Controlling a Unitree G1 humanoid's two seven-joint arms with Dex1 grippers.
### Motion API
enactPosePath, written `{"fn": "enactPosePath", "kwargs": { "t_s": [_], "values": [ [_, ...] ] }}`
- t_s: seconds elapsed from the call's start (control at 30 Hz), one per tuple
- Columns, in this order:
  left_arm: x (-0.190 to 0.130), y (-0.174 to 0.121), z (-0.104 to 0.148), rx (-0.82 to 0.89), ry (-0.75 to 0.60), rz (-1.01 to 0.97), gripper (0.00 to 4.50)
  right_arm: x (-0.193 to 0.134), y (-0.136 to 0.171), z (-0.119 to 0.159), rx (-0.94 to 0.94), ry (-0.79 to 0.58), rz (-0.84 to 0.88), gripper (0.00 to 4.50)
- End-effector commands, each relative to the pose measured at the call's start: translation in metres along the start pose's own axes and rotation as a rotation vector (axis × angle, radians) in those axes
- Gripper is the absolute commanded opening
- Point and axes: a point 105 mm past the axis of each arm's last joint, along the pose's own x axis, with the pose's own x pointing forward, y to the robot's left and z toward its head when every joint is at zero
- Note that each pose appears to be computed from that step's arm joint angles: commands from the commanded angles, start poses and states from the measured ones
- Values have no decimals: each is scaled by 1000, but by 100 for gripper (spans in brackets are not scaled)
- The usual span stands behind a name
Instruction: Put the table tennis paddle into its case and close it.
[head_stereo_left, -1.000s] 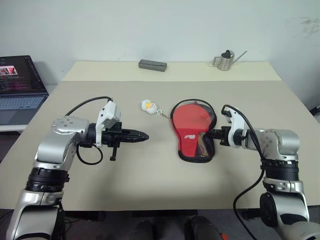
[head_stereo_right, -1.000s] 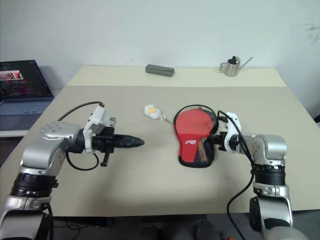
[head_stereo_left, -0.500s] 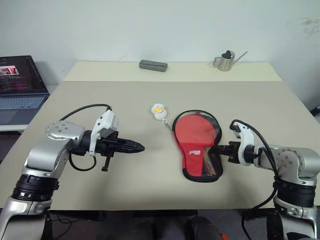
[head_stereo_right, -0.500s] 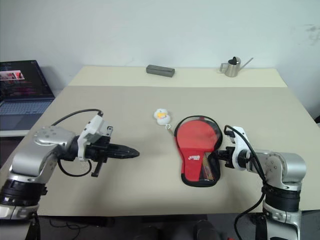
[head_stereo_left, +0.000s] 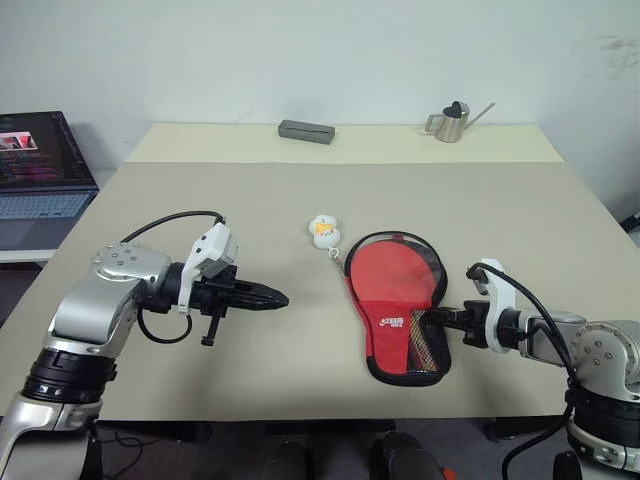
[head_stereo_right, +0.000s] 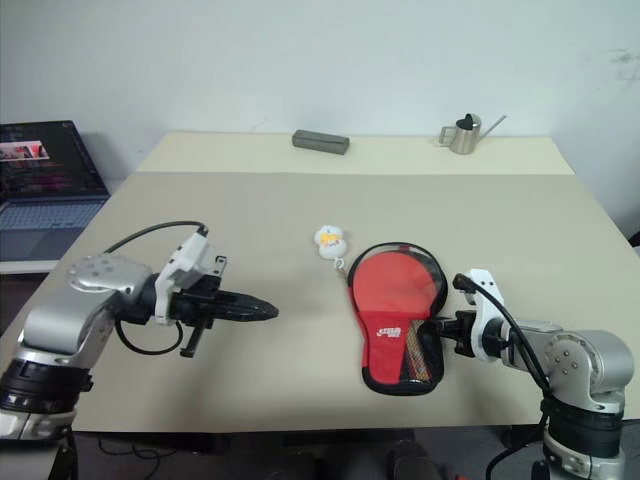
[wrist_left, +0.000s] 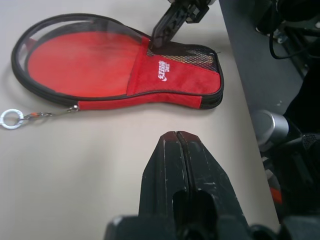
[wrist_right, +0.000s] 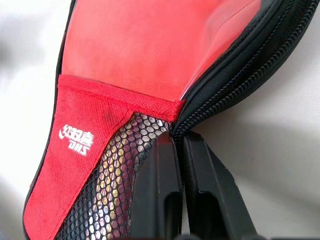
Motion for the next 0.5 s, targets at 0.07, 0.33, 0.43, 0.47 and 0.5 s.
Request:
{"fn": "enactPosePath", "kwargs": {
  "t_s": [0.07,0.33,0.43,0.47,0.5],
  "values": [
    [-3,-5,7,36,-2,-29,0,-3,15,-5,-35,11,58,2],
    [-2,-6,5,31,-1,-41,0,-5,21,-11,-37,22,76,2],
    [-3,-6,4,31,0,-43,0,-6,22,-13,-38,31,79,2],
    [-2,-6,4,31,0,-44,0,-7,23,-13,-39,35,80,2],
    [-3,-6,4,31,0,-45,0,-7,23,-15,-40,40,83,2]
  ]
}}
